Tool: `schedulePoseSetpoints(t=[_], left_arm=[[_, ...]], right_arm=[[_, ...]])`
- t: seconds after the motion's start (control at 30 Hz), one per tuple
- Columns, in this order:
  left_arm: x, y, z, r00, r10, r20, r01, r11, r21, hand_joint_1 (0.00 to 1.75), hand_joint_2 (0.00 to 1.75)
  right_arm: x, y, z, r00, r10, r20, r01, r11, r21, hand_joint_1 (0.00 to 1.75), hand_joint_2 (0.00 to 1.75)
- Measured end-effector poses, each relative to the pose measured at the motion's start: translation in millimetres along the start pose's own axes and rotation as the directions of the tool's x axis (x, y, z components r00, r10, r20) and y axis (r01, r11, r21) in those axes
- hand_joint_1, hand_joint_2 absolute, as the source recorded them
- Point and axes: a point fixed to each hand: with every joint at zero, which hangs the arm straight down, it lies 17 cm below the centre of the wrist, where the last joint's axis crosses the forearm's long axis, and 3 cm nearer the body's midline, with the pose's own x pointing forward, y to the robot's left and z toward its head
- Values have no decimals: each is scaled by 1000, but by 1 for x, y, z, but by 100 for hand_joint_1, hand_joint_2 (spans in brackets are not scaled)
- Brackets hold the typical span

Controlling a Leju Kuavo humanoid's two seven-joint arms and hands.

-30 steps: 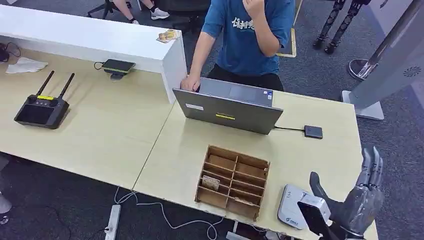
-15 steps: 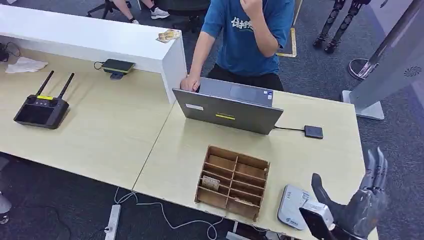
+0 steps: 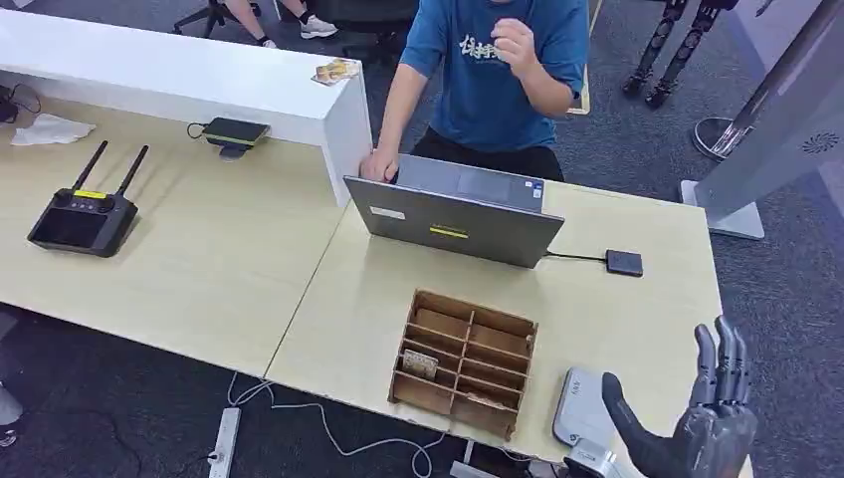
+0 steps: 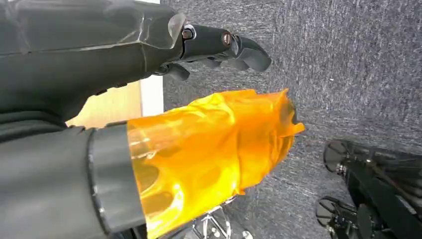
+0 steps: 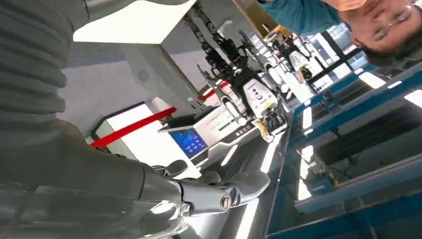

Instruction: Pass the card to the sensor for recognition and then transmit it.

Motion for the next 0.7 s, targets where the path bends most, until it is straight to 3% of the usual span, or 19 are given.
schedulePoseSetpoints(t=[0.43, 0.7], left_arm=[[5, 3, -1, 998, 57, 25, -58, 998, 20, 0, 0], [4, 0, 0, 998, 53, 21, -53, 999, 7, 0, 0]], right_arm=[[11, 22, 43, 997, -33, -77, 42, 991, 124, 0, 175], [40, 57, 63, 1000, -27, -8, 28, 971, 238, 0, 175]])
